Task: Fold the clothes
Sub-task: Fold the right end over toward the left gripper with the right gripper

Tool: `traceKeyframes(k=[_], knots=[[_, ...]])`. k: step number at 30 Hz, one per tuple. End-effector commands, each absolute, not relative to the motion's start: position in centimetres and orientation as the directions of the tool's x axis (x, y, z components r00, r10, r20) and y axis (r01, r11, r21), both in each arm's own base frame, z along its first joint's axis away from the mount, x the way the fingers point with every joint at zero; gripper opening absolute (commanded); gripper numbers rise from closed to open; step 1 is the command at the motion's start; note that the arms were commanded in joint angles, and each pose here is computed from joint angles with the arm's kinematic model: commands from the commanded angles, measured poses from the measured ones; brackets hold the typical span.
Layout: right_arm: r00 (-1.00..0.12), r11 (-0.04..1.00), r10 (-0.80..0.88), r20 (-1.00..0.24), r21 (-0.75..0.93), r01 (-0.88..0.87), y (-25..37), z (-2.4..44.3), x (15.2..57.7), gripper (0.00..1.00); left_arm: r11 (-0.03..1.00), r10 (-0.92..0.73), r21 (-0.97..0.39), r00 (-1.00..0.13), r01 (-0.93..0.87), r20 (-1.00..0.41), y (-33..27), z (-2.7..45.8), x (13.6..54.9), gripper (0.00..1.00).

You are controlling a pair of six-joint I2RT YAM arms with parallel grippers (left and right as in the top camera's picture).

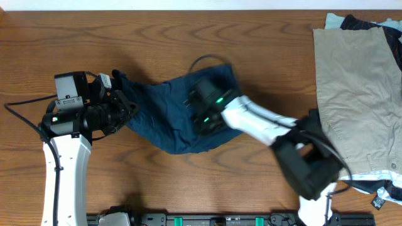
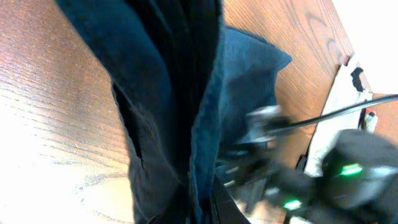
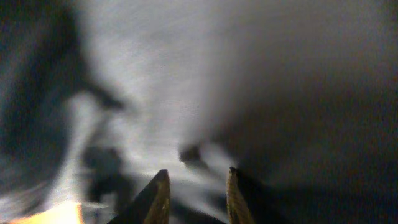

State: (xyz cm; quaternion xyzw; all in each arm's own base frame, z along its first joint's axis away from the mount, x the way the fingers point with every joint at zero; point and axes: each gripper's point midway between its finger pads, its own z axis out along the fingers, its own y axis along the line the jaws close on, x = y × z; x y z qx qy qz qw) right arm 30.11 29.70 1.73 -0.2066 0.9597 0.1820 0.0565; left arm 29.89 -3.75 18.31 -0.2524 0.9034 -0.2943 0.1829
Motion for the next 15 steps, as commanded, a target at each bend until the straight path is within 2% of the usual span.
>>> traceKeyframes(k=[1,8,15], knots=[[-0.921,0.928,-0.253,-0.296,0.197,-0.317,24.4,5.7,35.0,0.34,0.701,-0.547,-0.646,-0.809,-0.303,-0.214,-4.1,19.7,30.3,0.06],[-0.973,0.978,-0.159,-0.170,0.106,-0.178,16.6,3.7,35.4,0.29,0.701,-0.547,-0.646,-0.810,-0.303,-0.213,-4.2,19.7,30.3,0.06],[-0.986,0.985,-0.141,-0.094,0.084,-0.148,14.9,0.2,33.8,0.28,0.725,-0.477,-0.650,-0.848,-0.230,-0.232,-6.7,19.9,30.3,0.06]])
